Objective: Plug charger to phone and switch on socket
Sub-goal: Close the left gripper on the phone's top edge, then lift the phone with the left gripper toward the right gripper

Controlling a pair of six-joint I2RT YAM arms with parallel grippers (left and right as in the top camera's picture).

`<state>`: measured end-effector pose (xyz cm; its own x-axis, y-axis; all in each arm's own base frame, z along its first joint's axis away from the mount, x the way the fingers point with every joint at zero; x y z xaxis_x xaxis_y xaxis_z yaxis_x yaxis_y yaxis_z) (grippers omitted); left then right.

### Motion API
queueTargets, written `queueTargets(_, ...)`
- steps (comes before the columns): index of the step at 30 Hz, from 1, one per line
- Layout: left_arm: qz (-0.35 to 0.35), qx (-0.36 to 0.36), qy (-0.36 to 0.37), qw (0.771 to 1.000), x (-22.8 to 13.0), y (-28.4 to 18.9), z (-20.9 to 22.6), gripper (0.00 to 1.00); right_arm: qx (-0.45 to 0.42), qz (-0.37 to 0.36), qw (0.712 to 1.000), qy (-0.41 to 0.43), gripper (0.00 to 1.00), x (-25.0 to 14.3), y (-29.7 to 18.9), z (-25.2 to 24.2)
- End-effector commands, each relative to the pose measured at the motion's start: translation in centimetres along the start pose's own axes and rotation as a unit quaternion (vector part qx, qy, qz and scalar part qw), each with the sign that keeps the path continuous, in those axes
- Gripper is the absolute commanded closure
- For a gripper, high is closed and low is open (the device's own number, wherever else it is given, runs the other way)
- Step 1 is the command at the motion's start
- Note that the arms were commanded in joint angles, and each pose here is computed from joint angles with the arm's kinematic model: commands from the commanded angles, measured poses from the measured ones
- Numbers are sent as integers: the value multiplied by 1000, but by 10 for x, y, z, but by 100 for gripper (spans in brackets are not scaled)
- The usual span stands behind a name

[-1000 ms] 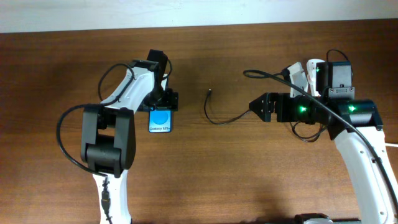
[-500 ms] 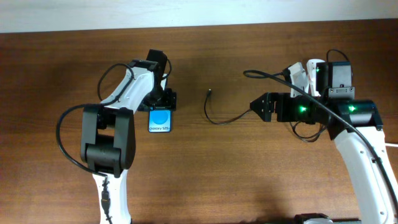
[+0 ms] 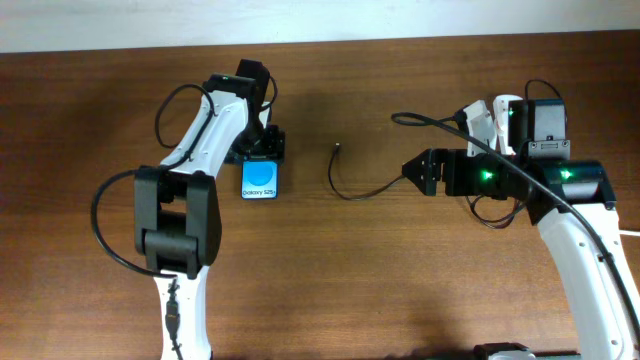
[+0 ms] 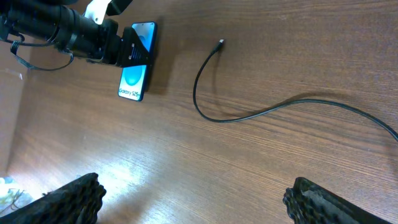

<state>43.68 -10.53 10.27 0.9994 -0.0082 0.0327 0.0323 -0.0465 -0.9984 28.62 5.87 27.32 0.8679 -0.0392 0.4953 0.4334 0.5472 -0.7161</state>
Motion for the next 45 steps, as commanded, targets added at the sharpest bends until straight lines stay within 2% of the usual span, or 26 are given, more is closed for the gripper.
queueTargets(1,-6,-42,-5,999,4,-9,-8,100,-2,-6,1000,-13,2,4,-2,3)
queueTargets(4,-9,-101,-25,995,10,-22,-17,100,-2,-6,1000,-13,2,4,-2,3)
queueTargets(8,14,-128,-183,975,11,-28,-22,100,-2,-6,1000,-13,2,4,-2,3)
queueTargets(12,41,-176,-212,960,8,-32,-32,100,-2,-6,1000,-13,2,4,-2,3)
queueTargets(14,73,-169,-315,931,4,-32,-32,100,-2,-6,1000,-13,1,4,-2,3)
queueTargets(16,97,-170,-370,908,1,-33,-34,100,-2,-6,1000,-13,2,4,-2,3)
queueTargets(21,160,-266,-363,879,-2,-45,-51,100,-2,-6,1000,-13,2,4,-2,3)
queueTargets(24,193,-340,-355,849,1,-57,-55,100,-2,-6,1000,-13,2,4,-2,3)
queueTargets(27,194,-343,-361,845,3,-57,-51,100,-2,-6,1000,-13,2,4,-2,3)
queueTargets(33,235,-336,-430,804,1,-60,-53,100,-2,-6,1000,-13,2,4,-2,3)
queueTargets(37,312,-431,-399,746,-2,-83,-66,100,-2,-6,1000,-13,2,4,-2,3)
queueTargets(45,377,-510,-361,684,-4,-108,-74,100,-2,-6,1000,-13,2,4,-2,3)
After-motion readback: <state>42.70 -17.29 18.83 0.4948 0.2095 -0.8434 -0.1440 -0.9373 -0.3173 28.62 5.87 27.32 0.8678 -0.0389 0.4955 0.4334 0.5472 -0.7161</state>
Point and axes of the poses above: each gripper's point midway between its finger pads, its own y axis out along the fingers, its own z axis along the line the jaws close on, x = y × z, the point moved 7 cm from there along -y, back along the fingers, and after that the axes turned 2 degrees about -y, right-handed, at the moved point
